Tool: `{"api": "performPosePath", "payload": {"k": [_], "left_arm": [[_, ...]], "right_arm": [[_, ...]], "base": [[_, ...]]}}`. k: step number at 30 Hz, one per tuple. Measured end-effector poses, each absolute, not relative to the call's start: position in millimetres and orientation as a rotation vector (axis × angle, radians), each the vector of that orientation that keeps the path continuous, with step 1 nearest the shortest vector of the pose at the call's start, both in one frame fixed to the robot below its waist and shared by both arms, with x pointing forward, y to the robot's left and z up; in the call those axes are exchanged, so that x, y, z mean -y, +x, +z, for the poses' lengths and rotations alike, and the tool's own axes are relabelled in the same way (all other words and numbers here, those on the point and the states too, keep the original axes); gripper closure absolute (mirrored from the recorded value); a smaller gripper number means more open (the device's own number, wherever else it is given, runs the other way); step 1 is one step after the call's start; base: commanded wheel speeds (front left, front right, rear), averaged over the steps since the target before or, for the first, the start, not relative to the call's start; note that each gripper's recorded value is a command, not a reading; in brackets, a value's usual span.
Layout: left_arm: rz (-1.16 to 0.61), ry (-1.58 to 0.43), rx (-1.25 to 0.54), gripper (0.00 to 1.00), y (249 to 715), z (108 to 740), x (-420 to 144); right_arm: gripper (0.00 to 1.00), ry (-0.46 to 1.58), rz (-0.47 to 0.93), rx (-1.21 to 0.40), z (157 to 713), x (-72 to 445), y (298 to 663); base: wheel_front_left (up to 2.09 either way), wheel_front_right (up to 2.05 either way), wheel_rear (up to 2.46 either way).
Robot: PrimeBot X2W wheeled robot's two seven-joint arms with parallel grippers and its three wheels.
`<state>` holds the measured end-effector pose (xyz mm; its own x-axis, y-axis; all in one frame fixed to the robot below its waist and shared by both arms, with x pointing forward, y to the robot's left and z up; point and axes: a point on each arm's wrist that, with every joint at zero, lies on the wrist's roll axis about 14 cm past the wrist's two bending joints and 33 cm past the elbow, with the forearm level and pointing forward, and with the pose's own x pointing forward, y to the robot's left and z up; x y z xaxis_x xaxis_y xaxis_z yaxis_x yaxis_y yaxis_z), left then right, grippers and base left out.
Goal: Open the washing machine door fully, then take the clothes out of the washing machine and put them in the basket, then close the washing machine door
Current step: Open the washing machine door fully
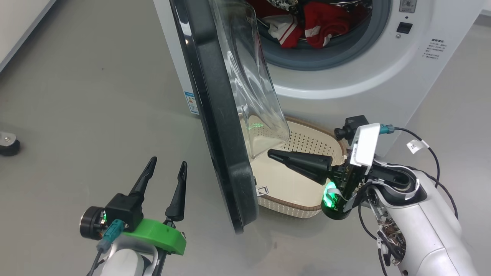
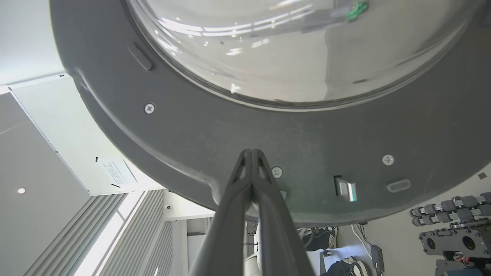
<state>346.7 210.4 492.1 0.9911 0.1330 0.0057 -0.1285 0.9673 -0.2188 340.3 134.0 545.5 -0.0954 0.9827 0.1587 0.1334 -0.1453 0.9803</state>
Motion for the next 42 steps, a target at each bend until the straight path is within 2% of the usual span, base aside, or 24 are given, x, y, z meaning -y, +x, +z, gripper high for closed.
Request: {"api": "performPosePath", "payload": {"k": [8, 9, 11, 12, 21, 26, 31, 32, 34, 39, 42], "left_arm": [[0.131, -0.223, 0.021, 0.0, 347.3, 491.9, -209.9], [0.133, -0.223, 0.021, 0.0, 347.1, 491.7, -210.7], [0.134, -0.224, 0.024, 0.0, 347.3, 492.1, -210.9], [0.133, -0.225, 0.024, 0.0, 347.3, 492.2, -210.4], [0.114, -0.226, 0.017, 0.0, 347.2, 489.6, -203.9], [0.106, -0.228, 0.018, 0.0, 350.1, 489.8, -201.7], [0.092, -0.229, 0.015, 0.0, 351.3, 489.3, -197.2], [0.094, -0.23, 0.015, 0.0, 351.4, 489.1, -197.7], [0.093, -0.229, 0.014, 0.0, 351.6, 488.6, -197.5], [0.087, -0.22, 0.008, 0.0, 352.3, 487.2, -196.0], [0.086, -0.216, 0.007, 0.0, 352.8, 486.7, -195.8]], "right_arm": [[1.0, 1.462, 1.219, -1.171, 536.8, -109.1, 361.1], [0.87, 1.477, 1.194, -1.156, 534.2, -105.1, 363.2], [0.34, 1.502, 1.153, -1.127, 530.2, -97.4, 366.0], [0.0, 1.52, 1.126, -1.103, 528.3, -92.5, 369.2], [0.0, 1.66, 0.822, -0.928, 496.7, -38.1, 386.5], [0.0, 1.666, 0.676, -0.854, 478.2, -11.8, 389.7], [0.0, 1.611, 0.537, -0.766, 463.4, 19.4, 397.1], [0.0, 1.572, 0.474, -0.714, 458.9, 34.3, 403.5], [0.0, 1.534, 0.447, -0.682, 457.8, 42.5, 407.7], [0.0, 1.366, 0.288, -0.49, 457.0, 94.0, 429.3], [0.0, 1.256, 0.26, -0.383, 469.9, 110.0, 439.2]], "base": [[0.0, 0.0, 0.0], [0.0, 0.0, 0.0], [0.0, 0.0, 0.0], [0.0, 0.0, 0.0], [0.0, 0.0, 0.0], [0.0, 0.0, 0.0], [0.0, 0.0, 0.0], [0.0, 0.0, 0.0], [0.0, 0.0, 0.0], [0.0, 0.0, 0.0], [0.0, 0.0, 0.0]]}}
